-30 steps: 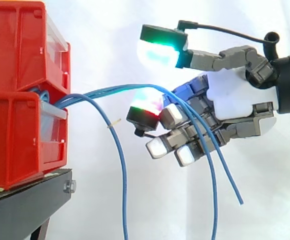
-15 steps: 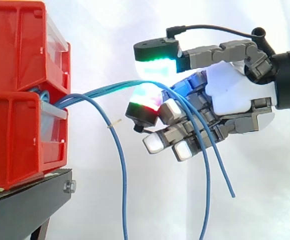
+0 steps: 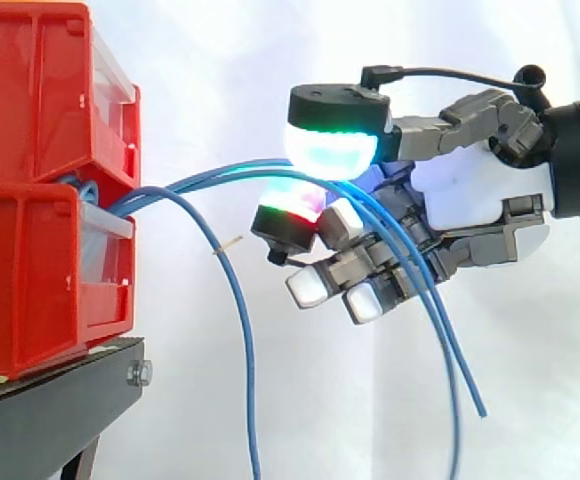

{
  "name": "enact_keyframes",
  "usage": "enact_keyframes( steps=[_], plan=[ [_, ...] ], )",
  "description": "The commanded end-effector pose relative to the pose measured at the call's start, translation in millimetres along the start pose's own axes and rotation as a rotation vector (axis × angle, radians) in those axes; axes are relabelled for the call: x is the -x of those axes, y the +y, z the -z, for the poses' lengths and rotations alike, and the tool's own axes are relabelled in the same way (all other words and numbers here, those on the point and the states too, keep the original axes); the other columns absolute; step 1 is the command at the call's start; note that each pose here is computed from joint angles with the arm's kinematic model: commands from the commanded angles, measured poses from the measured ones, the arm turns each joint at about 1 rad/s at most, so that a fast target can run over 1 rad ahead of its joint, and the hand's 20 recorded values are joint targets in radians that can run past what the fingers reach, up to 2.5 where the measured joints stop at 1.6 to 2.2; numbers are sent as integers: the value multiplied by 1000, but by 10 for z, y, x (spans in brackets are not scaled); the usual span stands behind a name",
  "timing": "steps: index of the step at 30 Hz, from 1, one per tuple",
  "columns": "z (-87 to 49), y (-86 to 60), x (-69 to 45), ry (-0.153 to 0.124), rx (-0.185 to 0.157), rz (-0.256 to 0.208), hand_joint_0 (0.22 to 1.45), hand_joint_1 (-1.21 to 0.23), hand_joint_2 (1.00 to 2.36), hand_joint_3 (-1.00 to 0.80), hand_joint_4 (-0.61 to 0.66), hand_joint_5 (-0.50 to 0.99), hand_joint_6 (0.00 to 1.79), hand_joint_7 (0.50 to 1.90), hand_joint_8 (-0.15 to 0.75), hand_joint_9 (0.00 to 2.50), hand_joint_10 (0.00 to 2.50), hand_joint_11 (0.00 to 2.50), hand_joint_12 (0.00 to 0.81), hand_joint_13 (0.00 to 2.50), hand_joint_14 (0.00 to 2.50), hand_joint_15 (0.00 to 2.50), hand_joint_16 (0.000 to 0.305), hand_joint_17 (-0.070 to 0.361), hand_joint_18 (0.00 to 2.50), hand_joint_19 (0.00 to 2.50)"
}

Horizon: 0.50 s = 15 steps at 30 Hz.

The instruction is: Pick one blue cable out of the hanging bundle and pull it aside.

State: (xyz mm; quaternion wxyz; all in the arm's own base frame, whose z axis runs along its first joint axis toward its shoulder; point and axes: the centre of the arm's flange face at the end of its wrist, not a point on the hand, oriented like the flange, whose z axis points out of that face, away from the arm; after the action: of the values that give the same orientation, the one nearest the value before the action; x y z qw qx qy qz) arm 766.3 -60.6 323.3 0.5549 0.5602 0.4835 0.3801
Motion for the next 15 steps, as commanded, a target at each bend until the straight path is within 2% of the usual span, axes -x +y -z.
enact_keyframes(
  steps=[1,3,5,6,9,13,14,15],
  plan=[
    [-1,-4,-1,0,-1,0,655,-861,1000,-500,335,-175,908,1403,349,915,15,836,416,844,17,491,55,123,854,599],
    [2,7,1,0,1,-2,541,-746,1000,-500,349,-160,900,1409,361,952,14,817,432,858,18,505,57,128,863,643],
    [2,7,1,0,1,-2,501,-636,1000,-500,355,-151,892,1414,378,972,13,796,452,871,16,498,61,136,880,660],
    [-1,-4,-1,0,-1,-1,490,-552,1000,-500,356,-146,885,1434,380,983,11,776,461,880,16,497,62,139,881,666],
    [2,7,1,0,1,-2,525,-460,1000,-500,347,-146,879,1445,373,985,14,766,448,873,16,507,60,134,853,700],
    [2,7,1,0,1,0,569,-503,1006,-426,353,-146,877,1456,368,984,13,762,438,865,17,513,58,130,834,707],
    [2,7,1,0,1,0,570,-585,1017,-259,362,-153,878,1466,368,979,13,774,441,867,17,512,58,130,833,709],
    [2,7,1,0,1,0,563,-629,1021,-184,369,-162,884,1455,371,974,15,772,445,869,18,502,58,130,838,706]
  ],
)
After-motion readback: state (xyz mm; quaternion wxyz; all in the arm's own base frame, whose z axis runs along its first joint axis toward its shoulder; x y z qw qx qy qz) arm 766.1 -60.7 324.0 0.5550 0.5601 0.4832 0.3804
